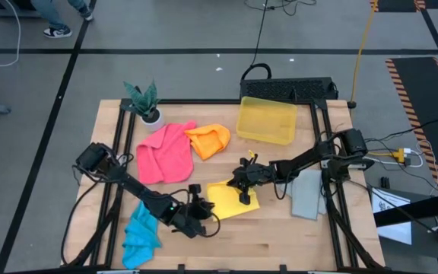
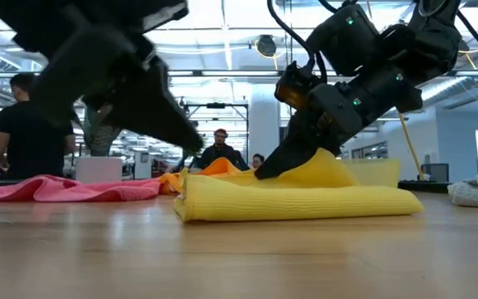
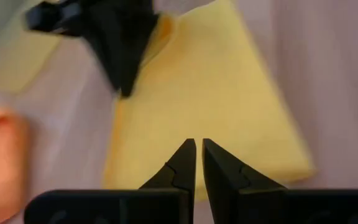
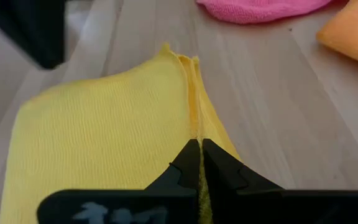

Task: Fold microfiber towels
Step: Fold the yellow kitchen towel

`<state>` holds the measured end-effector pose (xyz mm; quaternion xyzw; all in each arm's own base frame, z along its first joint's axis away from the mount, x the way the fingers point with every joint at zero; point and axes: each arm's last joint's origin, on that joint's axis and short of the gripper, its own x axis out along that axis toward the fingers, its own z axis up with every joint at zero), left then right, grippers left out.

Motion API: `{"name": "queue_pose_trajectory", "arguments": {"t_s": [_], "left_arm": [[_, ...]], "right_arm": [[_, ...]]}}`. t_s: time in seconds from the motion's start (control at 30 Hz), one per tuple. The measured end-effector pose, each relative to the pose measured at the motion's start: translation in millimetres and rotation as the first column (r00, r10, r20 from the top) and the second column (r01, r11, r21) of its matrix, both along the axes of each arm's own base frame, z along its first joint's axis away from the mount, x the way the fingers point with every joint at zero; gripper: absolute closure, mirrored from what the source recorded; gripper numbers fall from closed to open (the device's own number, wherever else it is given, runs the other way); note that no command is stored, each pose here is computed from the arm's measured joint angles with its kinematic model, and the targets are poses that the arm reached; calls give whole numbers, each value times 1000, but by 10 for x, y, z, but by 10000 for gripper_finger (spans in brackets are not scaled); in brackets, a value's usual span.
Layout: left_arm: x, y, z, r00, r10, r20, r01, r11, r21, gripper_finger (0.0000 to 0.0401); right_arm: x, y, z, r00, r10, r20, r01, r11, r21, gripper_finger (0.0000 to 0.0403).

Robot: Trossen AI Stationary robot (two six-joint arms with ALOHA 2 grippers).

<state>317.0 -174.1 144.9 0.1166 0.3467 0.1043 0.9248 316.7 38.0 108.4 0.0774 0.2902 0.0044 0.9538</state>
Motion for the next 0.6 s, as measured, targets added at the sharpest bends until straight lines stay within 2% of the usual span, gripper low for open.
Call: {"name": "queue_pose_trajectory", "arguments": {"t_s": [0.07, 0.33, 0.5, 0.6], "left_arm": [[58, 28, -19, 1000, -27, -1, 27, 999, -34, 368], [131, 135, -286, 996, -21, -91, 20, 1000, -7, 368], [129, 141, -369, 992, -25, -127, 22, 999, -28, 368], [125, 132, -373, 991, -30, -129, 27, 999, -28, 368]], "right_arm": [[0, 3, 0, 1000, 1, 0, -1, 1000, 0, 401], [-15, 11, -19, 1000, 15, -22, -16, 999, -31, 392], [-22, -12, -21, 999, -37, -29, 34, 995, -91, 348], [-49, -31, 93, 998, -62, -14, 60, 988, -145, 316]]}}
